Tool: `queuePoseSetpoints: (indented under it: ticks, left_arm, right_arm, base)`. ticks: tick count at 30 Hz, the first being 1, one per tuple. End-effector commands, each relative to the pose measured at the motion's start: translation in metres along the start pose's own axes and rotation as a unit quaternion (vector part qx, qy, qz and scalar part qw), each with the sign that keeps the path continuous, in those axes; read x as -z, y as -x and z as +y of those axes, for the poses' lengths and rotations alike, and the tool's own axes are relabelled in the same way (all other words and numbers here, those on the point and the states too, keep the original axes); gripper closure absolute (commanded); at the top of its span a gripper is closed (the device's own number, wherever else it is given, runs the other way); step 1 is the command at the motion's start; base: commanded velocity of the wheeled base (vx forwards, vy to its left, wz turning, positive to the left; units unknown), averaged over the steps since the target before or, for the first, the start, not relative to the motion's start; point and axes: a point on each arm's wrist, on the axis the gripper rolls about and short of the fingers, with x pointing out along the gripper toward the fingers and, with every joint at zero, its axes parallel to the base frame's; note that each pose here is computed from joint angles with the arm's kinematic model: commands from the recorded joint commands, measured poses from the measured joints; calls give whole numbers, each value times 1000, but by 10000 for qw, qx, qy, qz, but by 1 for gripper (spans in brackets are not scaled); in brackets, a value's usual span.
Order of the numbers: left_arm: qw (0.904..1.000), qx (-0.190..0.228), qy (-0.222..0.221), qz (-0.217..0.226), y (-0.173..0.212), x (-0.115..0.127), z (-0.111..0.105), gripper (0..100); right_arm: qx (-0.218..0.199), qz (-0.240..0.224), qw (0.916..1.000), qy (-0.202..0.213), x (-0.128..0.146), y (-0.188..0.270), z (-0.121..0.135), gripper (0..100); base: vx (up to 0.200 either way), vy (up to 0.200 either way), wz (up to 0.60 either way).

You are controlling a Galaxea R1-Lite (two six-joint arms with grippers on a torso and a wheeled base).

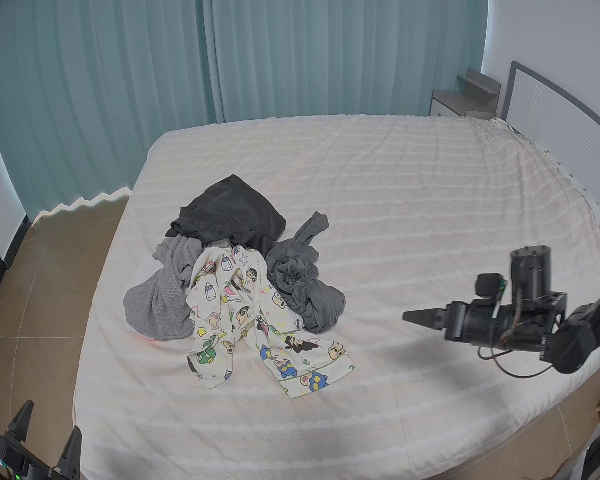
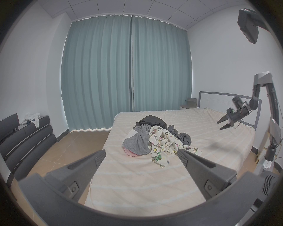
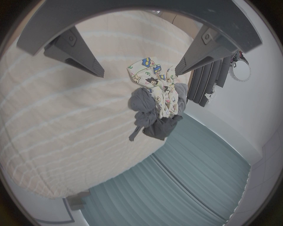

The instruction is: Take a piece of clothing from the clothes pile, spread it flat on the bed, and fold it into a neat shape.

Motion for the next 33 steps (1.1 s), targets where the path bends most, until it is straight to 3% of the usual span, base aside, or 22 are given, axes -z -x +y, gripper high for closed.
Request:
queuePoseSetpoints:
  ticks: [1,11,21,33]
  left_arm:
    - [10000,3,0,-39,1,3,0,0]
    - [10000,3,0,-39,1,3,0,0]
    - [10000,3,0,-39,1,3,0,0]
    - [10000,-5,0,-39,1,3,0,0]
  right_arm:
    - [-3,759,9971,-59,52,-138,8,0]
    - [-198,831,9963,107,63,-169,24,0]
    - [-145,728,9972,73,55,-173,20,0]
    - [-74,900,9958,125,71,-195,13,0]
  base:
    - [0,0,0]
    - [0,0,0]
    - [0,0,0]
    - [0,0,0]
